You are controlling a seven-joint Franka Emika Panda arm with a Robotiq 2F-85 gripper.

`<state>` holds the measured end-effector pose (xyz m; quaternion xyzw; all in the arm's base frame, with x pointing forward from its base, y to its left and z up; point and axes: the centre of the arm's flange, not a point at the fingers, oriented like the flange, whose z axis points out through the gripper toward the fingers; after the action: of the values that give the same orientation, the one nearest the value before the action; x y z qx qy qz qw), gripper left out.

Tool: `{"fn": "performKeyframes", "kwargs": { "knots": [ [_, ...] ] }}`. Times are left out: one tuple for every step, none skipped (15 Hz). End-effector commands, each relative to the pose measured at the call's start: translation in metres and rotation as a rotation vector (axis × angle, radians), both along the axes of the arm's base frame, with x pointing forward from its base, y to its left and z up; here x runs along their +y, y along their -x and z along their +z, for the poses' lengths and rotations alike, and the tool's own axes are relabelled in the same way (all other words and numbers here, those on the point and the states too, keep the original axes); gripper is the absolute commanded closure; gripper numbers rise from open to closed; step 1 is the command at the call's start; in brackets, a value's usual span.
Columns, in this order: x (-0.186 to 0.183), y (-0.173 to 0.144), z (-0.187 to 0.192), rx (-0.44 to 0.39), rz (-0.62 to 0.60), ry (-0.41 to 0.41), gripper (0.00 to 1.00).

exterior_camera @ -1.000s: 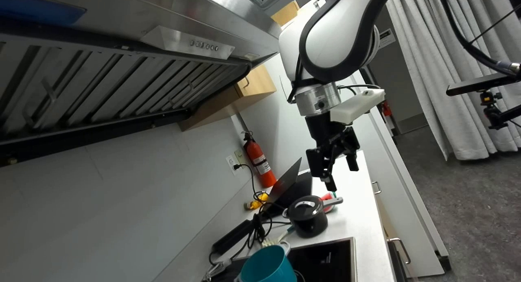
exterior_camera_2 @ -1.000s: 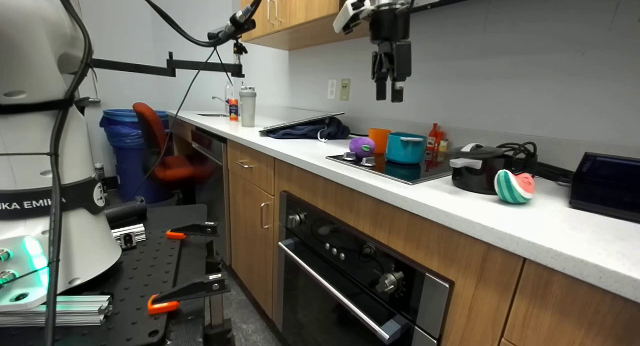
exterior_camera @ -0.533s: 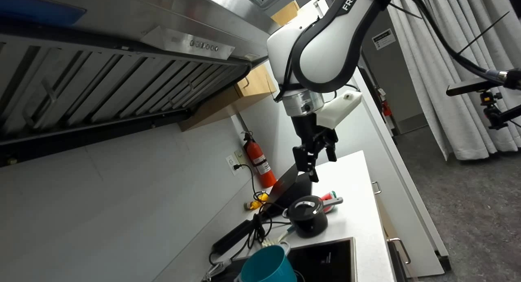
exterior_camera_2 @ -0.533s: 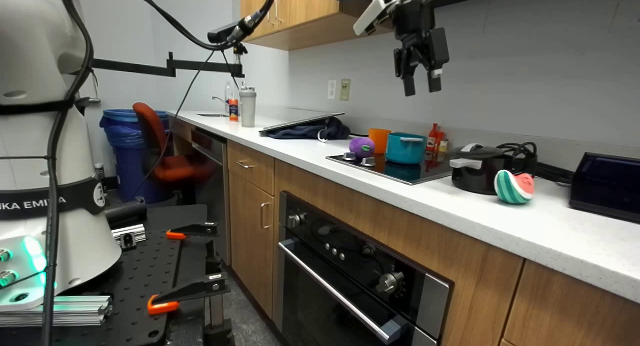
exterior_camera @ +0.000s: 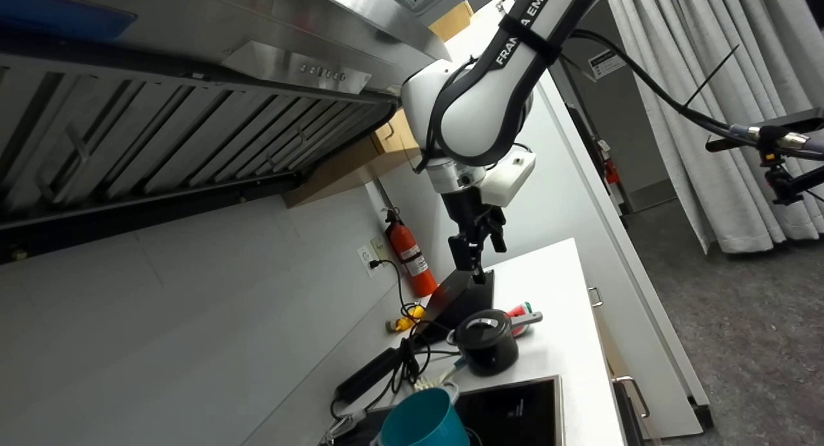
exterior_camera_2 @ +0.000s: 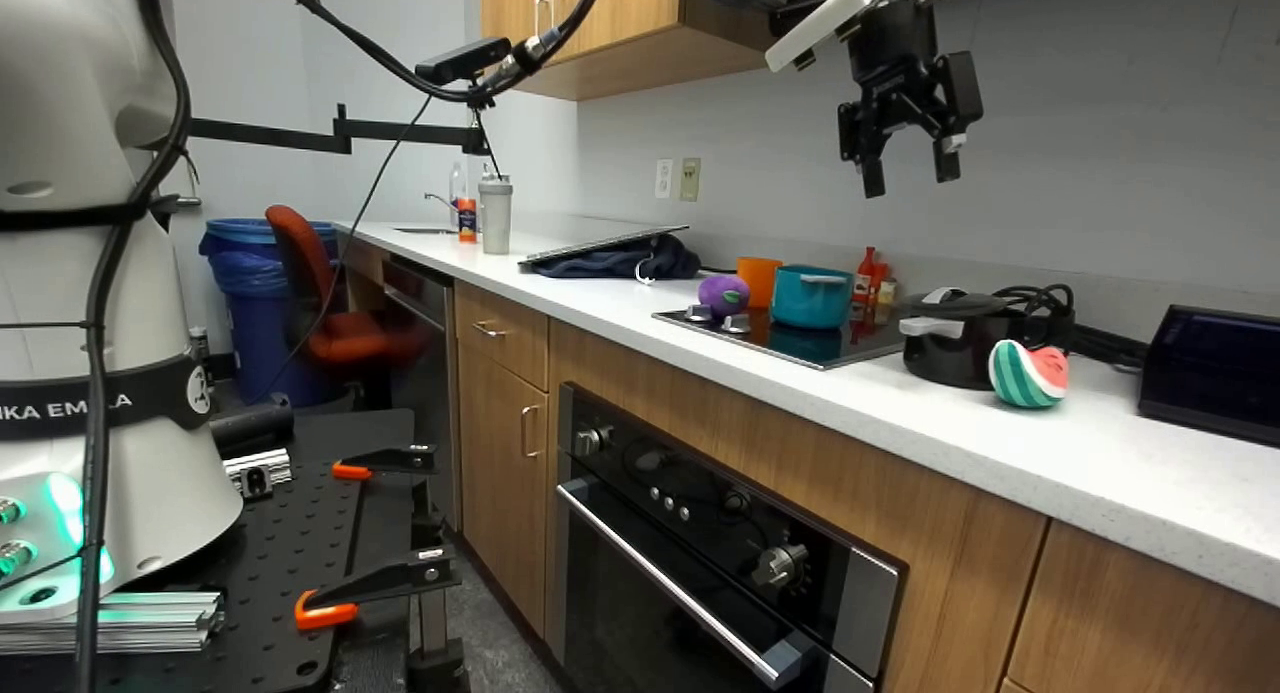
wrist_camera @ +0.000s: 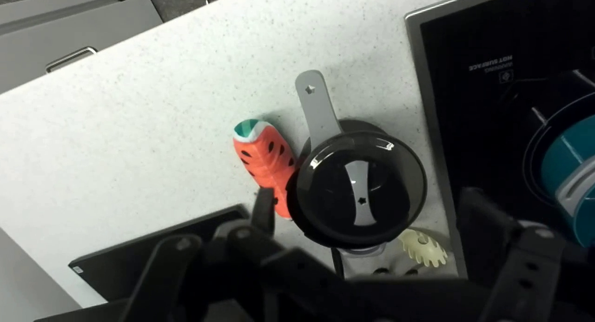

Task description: Move the lid from the black pot to the blue one

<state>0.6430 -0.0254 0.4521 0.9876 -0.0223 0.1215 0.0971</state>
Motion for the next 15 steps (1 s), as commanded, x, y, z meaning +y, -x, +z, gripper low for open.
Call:
{"fn": "performKeyframes", "kwargs": {
  "knots": [
    [-0.004, -0.039, -0.001, 0.067, 0.088, 0.006, 0.0],
    [-0.005, -0.044, -0.004, 0.083, 0.109, 0.005, 0.0],
    [-0.005, -0.048, -0.008, 0.095, 0.125, 0.008, 0.0],
    [-0.005, -0.052, -0.011, 0.104, 0.138, 0.01, 0.0],
    [-0.005, -0.056, -0.013, 0.111, 0.15, 0.007, 0.0],
    [-0.004, -0.059, -0.017, 0.115, 0.156, 0.006, 0.0],
    [-0.004, -0.062, -0.02, 0.113, 0.161, 0.001, 0.0],
    [-0.004, -0.064, -0.024, 0.11, 0.161, -0.007, 0.0],
    [-0.003, -0.064, -0.029, 0.1, 0.151, -0.012, 0.0],
    [-0.003, -0.065, -0.033, 0.097, 0.144, -0.016, 0.0],
    [-0.003, -0.065, -0.038, 0.095, 0.139, -0.018, 0.0],
    [-0.003, -0.066, -0.042, 0.097, 0.137, -0.022, 0.0],
    [-0.004, -0.066, -0.045, 0.1, 0.133, -0.027, 0.0],
    [-0.005, -0.067, -0.049, 0.104, 0.128, -0.033, 0.0],
    [-0.006, -0.067, -0.051, 0.106, 0.125, -0.036, 0.0]
  ]
}}
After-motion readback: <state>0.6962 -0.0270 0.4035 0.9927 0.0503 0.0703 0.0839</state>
